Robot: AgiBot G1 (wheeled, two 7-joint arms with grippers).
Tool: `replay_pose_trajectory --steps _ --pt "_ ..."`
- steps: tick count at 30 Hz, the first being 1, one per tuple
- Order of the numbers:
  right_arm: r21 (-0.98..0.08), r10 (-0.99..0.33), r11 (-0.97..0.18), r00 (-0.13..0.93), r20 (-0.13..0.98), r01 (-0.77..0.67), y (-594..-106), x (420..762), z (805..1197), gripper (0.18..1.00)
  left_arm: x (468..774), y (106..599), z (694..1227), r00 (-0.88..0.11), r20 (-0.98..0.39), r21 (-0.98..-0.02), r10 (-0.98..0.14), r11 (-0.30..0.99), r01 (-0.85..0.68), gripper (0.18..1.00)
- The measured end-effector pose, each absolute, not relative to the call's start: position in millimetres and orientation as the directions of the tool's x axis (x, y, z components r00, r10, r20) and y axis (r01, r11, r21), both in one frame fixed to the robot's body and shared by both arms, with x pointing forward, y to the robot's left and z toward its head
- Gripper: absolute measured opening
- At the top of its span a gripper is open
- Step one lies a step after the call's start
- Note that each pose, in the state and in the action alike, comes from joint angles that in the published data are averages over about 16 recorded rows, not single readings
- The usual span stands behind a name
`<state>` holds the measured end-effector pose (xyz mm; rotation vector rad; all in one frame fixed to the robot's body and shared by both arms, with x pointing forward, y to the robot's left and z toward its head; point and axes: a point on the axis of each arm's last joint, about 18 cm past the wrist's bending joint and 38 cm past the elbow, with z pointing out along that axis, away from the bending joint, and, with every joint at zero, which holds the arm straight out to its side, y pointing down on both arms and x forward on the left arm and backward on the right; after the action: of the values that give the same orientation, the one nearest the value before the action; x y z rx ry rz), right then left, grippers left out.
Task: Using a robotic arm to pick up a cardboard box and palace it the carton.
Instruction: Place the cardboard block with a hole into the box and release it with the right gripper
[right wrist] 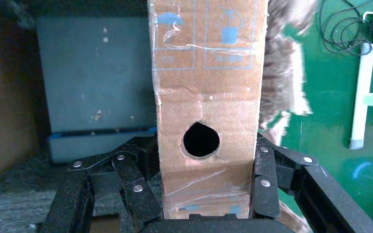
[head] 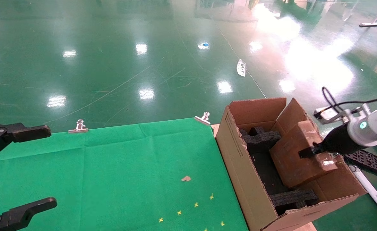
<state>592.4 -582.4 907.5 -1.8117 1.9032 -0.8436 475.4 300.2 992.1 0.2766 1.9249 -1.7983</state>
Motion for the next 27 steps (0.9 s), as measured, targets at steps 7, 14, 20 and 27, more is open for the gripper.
replay_pose_trajectory --steps 7,14,20,27 --pt "-0.636 -0.988 -0.059 -0.048 0.149 -0.77 -574 605 871 0.3 475 300 992 -0.86 -0.477 -0.879 -0.179 0.112 0.464 1.001" --pt "-0.623 -0.987 -0.102 0.003 0.158 -0.775 -568 611 847 0.292 475 300 992 -0.86 -0.477 -0.879 -0.179 0.112 0.464 1.001" --pt "-0.601 -0.988 -0.11 0.019 0.156 -0.792 -568 609 842 0.288 475 300 992 -0.86 -0.477 -0.879 -0.179 0.112 0.464 1.001" --pt "-0.572 -0.989 -0.088 0.003 0.148 -0.815 -572 603 844 0.309 475 300 992 -0.86 -0.477 -0.879 -0.179 0.112 0.464 1.001"
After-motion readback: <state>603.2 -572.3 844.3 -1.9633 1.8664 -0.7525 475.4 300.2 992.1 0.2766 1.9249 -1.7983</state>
